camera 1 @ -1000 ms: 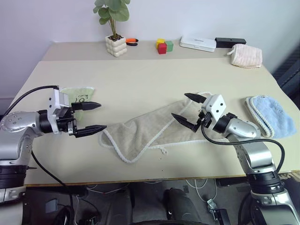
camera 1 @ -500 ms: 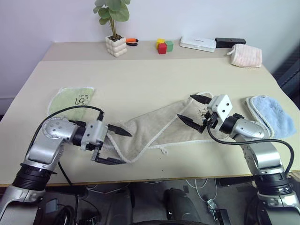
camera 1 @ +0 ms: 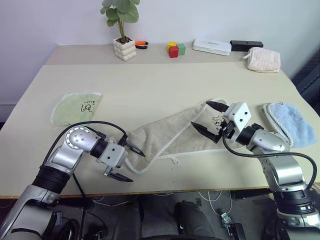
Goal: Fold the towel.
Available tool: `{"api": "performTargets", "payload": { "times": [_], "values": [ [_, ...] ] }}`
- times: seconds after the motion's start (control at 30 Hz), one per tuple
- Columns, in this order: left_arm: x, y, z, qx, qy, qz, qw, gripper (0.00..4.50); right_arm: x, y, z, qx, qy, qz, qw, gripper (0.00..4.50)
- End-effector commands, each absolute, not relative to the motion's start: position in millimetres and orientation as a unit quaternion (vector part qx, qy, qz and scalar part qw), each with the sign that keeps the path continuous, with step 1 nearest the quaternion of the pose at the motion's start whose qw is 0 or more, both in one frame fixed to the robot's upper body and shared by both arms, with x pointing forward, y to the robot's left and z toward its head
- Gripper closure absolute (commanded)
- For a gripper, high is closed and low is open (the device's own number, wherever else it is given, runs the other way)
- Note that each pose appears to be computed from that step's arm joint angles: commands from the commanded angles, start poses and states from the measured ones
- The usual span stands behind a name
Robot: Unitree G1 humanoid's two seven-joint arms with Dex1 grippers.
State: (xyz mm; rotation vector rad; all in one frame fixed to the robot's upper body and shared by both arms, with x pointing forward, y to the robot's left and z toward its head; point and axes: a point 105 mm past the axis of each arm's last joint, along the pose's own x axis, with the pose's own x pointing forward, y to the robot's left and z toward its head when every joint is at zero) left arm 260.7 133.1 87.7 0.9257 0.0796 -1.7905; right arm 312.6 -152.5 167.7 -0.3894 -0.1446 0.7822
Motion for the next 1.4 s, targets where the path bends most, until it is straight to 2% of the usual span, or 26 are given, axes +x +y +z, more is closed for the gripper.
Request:
{"api": "performTargets", "payload": {
  "times": [0.03,0.27,0.3,0.43,0.63,0.77,0.9,1.07,1.27,1.4],
  "values": [
    [264,132,81,0.417,0.038,-0.745,0.519,0.81,311,-153,180,-0.194,-0.093,0.371,0.903,0.00],
    [261,125,83,0.401,0.028,-0.752,0.522,4.32,312,-154,181,-0.196,-0.095,0.368,0.904,0.00],
    [261,125,84,0.403,0.026,-0.751,0.522,4.49,312,-154,181,-0.196,-0.095,0.368,0.904,0.00],
    [259,124,99,0.377,0.011,-0.755,0.536,4.49,314,-156,181,-0.197,-0.096,0.364,0.905,0.00],
    [259,133,137,0.308,-0.013,-0.748,0.587,4.49,328,-160,181,-0.207,-0.094,0.335,0.915,0.00],
    [257,148,156,0.286,-0.024,-0.726,0.625,4.49,364,-184,167,-0.233,-0.039,0.240,0.942,0.00],
    [252,162,169,0.264,-0.034,-0.697,0.666,4.49,392,-205,161,-0.269,-0.003,0.158,0.950,0.00],
    [255,174,180,0.248,-0.049,-0.647,0.719,4.49,416,-228,158,-0.277,0.037,0.095,0.955,0.00],
    [259,173,181,0.237,-0.064,-0.612,0.752,4.49,428,-241,156,-0.289,0.058,0.083,0.952,0.00],
    [258,175,177,0.237,-0.063,-0.602,0.760,4.49,433,-253,167,-0.201,0.057,0.060,0.976,0.00]
  ]
}}
